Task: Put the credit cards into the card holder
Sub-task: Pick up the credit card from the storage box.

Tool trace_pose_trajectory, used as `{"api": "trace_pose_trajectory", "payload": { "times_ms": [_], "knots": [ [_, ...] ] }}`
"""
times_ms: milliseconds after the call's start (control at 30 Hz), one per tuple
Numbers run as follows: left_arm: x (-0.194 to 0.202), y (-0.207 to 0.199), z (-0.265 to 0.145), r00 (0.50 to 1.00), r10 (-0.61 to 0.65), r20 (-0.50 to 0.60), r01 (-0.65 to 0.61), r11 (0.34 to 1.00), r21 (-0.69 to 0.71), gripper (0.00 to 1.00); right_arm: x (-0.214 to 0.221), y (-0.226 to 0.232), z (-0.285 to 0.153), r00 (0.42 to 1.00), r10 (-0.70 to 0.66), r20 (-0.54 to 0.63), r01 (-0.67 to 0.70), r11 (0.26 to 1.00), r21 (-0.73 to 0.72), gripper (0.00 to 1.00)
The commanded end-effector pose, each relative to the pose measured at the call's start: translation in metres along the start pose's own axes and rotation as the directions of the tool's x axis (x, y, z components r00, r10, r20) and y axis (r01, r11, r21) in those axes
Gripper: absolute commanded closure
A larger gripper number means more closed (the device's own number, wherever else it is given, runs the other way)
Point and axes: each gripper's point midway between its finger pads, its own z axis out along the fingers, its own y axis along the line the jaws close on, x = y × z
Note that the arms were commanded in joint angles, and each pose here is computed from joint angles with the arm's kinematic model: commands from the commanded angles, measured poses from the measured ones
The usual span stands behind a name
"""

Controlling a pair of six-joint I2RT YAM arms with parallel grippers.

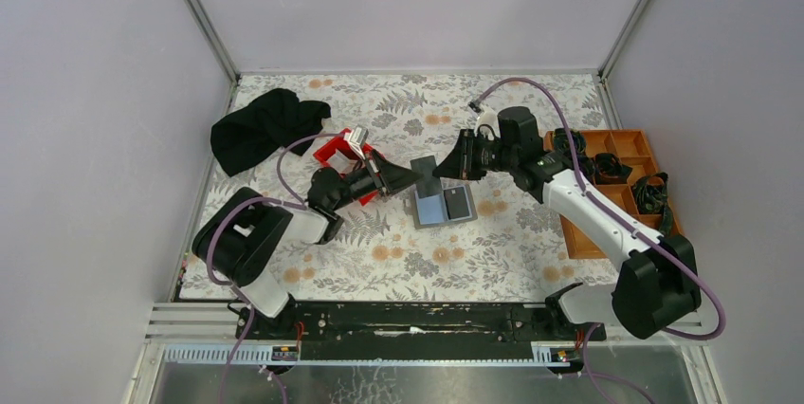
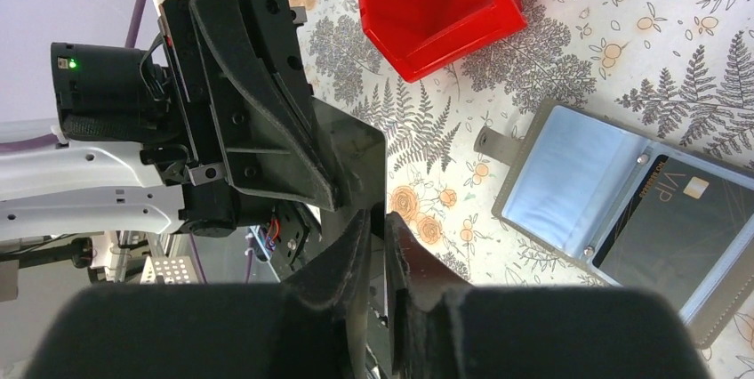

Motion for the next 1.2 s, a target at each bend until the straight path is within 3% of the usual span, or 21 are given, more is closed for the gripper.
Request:
{"api": "trace_pose_trajectory", "payload": {
  "times_ms": [0, 500, 533, 600, 667, 1000, 1167],
  "knots": [
    [-0.001, -0.025, 0.004, 1.000, 0.029, -0.004, -0.029, 0.993, 0.114, 1.00, -0.002, 0.012, 0.005, 1.000, 0.009, -0.008, -0.010, 0.996, -0.092, 0.85],
    [-0.001, -0.022, 0.010, 0.999, -0.028, -0.023, 0.031, 0.991, 0.133, 1.00, -0.002, 0.022, 0.006, 0.999, 0.033, -0.027, -0.037, 0.986, -0.163, 1.00],
    [-0.001, -0.020, 0.011, 0.999, -0.041, -0.023, 0.044, 0.991, 0.128, 0.94, -0.001, 0.023, 0.005, 0.999, 0.032, -0.029, -0.036, 0.985, -0.167, 1.00],
    [-0.002, -0.015, 0.011, 0.998, -0.063, -0.019, 0.064, 0.991, 0.117, 0.73, -0.002, 0.024, 0.004, 0.999, 0.029, -0.027, -0.034, 0.985, -0.170, 1.00],
    [-0.003, -0.012, 0.009, 0.997, -0.071, -0.005, 0.071, 0.992, 0.104, 0.65, -0.002, 0.024, 0.002, 0.999, 0.027, -0.024, -0.031, 0.985, -0.167, 1.00],
    [-0.009, 0.012, 0.002, 0.997, -0.039, 0.071, 0.041, 0.999, -0.031, 0.53, 0.000, 0.011, -0.005, 0.999, 0.030, -0.019, -0.032, 0.993, -0.116, 1.00],
    [-0.013, 0.030, -0.009, 0.992, -0.011, 0.122, 0.028, 0.990, -0.141, 0.52, 0.001, -0.002, -0.009, 0.999, 0.030, -0.012, -0.031, 0.997, -0.066, 1.00]
  ]
}}
